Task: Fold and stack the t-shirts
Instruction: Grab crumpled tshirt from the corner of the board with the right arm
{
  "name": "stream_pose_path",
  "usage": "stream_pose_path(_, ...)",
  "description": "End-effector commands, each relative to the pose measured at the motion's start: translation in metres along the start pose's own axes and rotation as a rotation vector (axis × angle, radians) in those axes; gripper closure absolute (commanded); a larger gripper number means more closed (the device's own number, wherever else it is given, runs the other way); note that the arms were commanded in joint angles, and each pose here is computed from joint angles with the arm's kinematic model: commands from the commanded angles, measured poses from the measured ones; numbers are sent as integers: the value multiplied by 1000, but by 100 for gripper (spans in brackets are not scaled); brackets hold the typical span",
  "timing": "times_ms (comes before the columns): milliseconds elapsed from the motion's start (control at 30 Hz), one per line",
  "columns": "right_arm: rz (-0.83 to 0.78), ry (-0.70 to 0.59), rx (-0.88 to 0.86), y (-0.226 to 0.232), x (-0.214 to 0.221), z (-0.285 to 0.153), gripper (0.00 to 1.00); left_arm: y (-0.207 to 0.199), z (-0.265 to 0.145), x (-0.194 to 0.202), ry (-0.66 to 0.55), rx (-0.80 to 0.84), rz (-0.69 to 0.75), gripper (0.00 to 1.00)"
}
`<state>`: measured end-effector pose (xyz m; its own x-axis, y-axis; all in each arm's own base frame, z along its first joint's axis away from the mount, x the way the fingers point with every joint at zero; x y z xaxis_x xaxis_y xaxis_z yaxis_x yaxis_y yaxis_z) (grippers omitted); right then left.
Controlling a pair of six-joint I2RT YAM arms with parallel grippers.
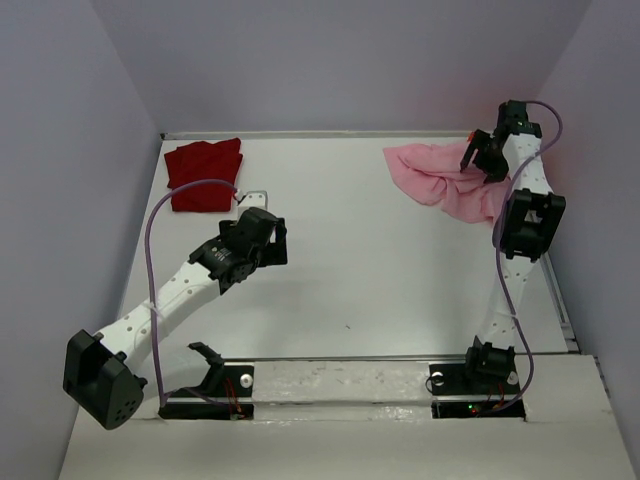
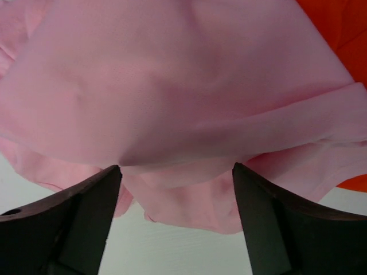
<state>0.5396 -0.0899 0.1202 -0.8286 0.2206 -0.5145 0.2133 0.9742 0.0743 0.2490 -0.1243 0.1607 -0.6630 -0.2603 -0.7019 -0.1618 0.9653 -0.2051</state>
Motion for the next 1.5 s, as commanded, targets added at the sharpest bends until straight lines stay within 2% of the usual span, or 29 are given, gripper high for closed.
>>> stream_pose_path(0,15,14,-19,3,2,-2,27,-5,-9,-15,-63,25,-26,1)
stream_pose_path(33,19,30,-27,4,6,4,34,-4,-9,-15,-62,23,-28,1)
stream_pose_path(67,23,41,-30,5,9,6,34,-4,-9,-15,-63,23,-28,1)
stream_pose_path(100,24,54,-41,6,12,8,46,-4,-9,-15,-63,20,-29,1)
stream_pose_path(133,25,60,-47,7,14,9,65,-4,-9,-15,-64,20,-28,1)
stream_pose_path(167,29,62,-47,7,16,8,80,-4,-8,-15,-61,18,-27,1)
stream_pose_path(200,32,61,-50,8,16,7,83,-4,-8,-15,-62,20,-27,1)
stream_pose_path(267,34,84,-85,13,29,5,82,-4,-8,-14,-60,18,-26,1)
stream_pose_path(333,31,80,-92,14,32,0,92,-4,-8,-15,-60,17,-24,1)
stream_pose_path(400,12,67,-99,19,32,-7,94,-5,-8,-15,-59,20,-24,1)
stream_pose_path(433,-7,74,-93,21,35,-6,93,-5,-8,-15,-60,21,-23,1)
stream_pose_path(467,-13,74,-79,19,35,-7,85,-5,-8,-15,-61,23,-23,1)
stream_pose_path(500,-18,73,-67,17,34,-7,70,-5,-8,-15,-60,23,-24,1)
stream_pose_path(533,-25,64,-49,14,32,-7,41,-6,-8,-15,-59,27,-22,1)
stream_pose_path(567,-39,44,-46,14,25,-11,29,-5,-8,-15,-61,26,-24,1)
stream_pose_path(633,-45,17,-36,13,17,-15,10,-5,-9,-15,-64,32,-25,1)
stream_pose_path(667,-41,-7,-31,13,8,-20,9,-5,-9,-16,-66,30,-25,1)
stream_pose_path(700,-37,-17,-29,13,5,-21,1,-5,-10,-16,-67,33,-26,1)
stream_pose_path(900,2,-55,1,10,-11,-22,4,-5,-11,-16,-70,34,-30,1)
stream_pose_path(1000,6,-24,20,6,-5,-2,11,-5,-10,-16,-67,33,-27,1)
stream_pose_path(1333,21,-1,37,1,4,54,7,-6,-12,-16,-70,47,-28,1)
stream_pose_path(1367,32,2,38,1,5,58,9,-6,-13,-17,-71,49,-30,1)
stream_pose_path(1400,47,12,42,1,8,67,51,-6,-13,-17,-71,51,-30,1)
stream_pose_path(1433,48,10,42,1,8,68,51,-7,-13,-17,-70,53,-27,1)
stream_pose_path(1467,54,13,43,1,9,69,100,-7,-13,-17,-70,54,-29,1)
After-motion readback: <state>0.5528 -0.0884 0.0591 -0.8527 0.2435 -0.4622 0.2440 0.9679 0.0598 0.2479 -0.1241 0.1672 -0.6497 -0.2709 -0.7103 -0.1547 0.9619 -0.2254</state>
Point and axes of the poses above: each gripper's point midway between its finger pads, its own z axis out along the fingers, its own y axis along the line the jaws close on, x = y × z, the point moved 2 cm from there along -z, back along the fingers, and after that the axes turned 13 degrees about -z, right-handed, at the moved point
